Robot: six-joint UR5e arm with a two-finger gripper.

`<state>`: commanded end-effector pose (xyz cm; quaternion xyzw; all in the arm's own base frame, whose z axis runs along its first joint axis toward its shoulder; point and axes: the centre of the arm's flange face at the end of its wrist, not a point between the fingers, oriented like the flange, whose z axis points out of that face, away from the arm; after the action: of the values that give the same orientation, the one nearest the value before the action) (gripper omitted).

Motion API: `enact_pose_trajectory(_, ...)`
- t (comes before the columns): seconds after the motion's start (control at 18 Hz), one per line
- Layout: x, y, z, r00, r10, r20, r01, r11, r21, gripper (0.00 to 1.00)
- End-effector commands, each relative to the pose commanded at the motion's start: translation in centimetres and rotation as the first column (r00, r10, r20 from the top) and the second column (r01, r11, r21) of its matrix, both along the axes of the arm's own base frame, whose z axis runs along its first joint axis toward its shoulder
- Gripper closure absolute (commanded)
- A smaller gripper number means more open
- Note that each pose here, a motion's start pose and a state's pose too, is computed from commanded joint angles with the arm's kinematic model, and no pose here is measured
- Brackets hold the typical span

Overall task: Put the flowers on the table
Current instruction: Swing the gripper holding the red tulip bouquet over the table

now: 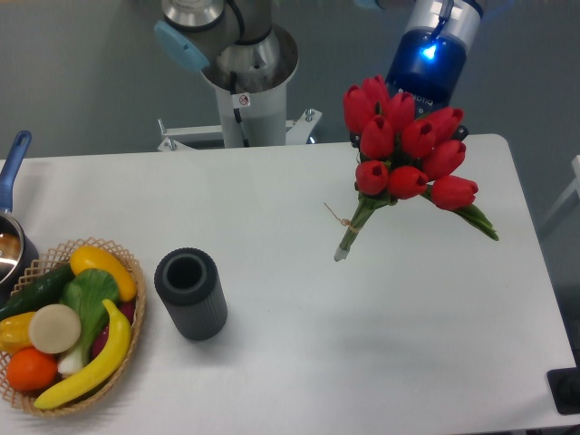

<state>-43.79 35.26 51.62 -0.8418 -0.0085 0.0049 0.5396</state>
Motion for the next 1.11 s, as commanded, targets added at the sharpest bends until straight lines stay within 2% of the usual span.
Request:
enact_pose_trajectory(0.33, 0.2, -0.7, 0.3, 1.0, 0.021, -0.004, -0.021, 1.0, -0.011, 0.56)
enact_pose_trajectory(0.5, 0.9, -1.5, 0.8, 0.996, 0.076, -0.046, -0.08, 0.993, -0.084, 0.56)
enact_pose_trajectory(0.72, 2.3, -2.1, 2.2, 0.991, 0.111, -0.075, -0.12, 0.985, -0.125, 0.56)
enact_pose_trajectory(1.0, 2.9, -2.9, 2.2, 0.978, 0.172, -0.118, -0.196, 0.953, -0.231, 0.56)
enact_pose_trajectory(1.11, 3.3, -3.2, 1.5, 0.972, 0.196, -0.131, -0.227, 0.931, -0.285, 0.56)
